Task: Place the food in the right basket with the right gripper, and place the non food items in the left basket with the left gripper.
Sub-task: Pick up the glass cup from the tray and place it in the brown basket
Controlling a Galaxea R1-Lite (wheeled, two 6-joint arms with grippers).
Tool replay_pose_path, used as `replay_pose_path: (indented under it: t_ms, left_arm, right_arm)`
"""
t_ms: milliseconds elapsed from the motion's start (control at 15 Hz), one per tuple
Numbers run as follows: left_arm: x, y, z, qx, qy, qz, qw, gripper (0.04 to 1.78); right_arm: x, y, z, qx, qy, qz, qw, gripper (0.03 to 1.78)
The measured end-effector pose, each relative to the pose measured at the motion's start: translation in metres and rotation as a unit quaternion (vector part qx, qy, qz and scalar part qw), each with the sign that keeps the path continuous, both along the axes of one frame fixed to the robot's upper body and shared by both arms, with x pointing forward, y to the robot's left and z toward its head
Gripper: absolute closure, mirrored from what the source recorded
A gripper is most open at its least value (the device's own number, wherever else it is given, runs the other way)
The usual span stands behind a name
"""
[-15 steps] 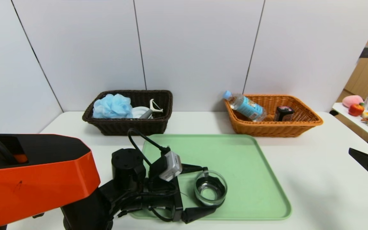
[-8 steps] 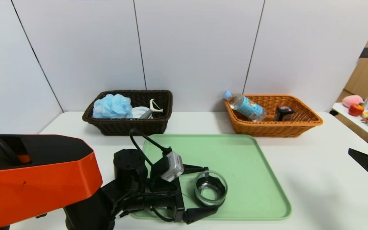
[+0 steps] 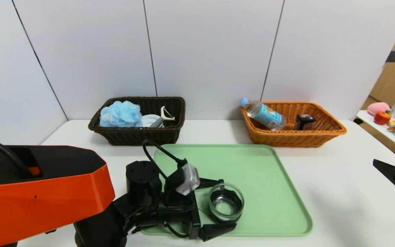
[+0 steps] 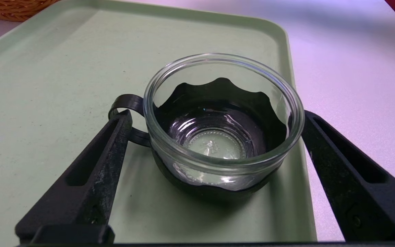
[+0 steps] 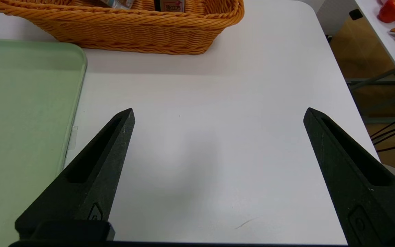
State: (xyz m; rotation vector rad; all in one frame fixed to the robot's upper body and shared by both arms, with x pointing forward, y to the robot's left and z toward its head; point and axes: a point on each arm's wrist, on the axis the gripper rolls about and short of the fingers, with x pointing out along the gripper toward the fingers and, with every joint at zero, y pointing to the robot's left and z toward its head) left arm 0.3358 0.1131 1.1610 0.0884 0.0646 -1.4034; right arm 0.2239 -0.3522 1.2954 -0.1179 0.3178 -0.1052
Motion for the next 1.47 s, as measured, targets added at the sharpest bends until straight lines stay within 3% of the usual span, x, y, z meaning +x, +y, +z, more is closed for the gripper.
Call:
replay_pose_path:
  t_ms: [733, 933, 1000, 1467]
  left_arm:
    - [0.0046, -0.0044, 0.0010, -0.007, -0.001, 0.000, 1.000, 0.13]
    - [0.0044, -0.0043, 0.0005, -0.006, 0.000, 0.000, 1.000, 0.52]
    - [0.0040, -0.0040, 0.0001, -0.005, 0.001, 0.000, 1.000, 0.57]
    - [0.0014, -0.0055, 0.0013, -0.006, -0.001, -0.004, 1.000, 0.61]
  right_arm:
    - [0.0015, -0.0002, -0.0020, 0.001, 0.003, 0.000, 1.0000, 0.11]
    - [0.0015, -0.0002, -0.0020, 0.001, 0.003, 0.000, 1.0000, 0.11]
    - [0.0015, -0.0002, -0.0020, 0.001, 0.003, 0.000, 1.0000, 0.11]
    - [0.0013, -0.0002, -0.0016, 0.001, 0.002, -0.001, 1.0000, 0.11]
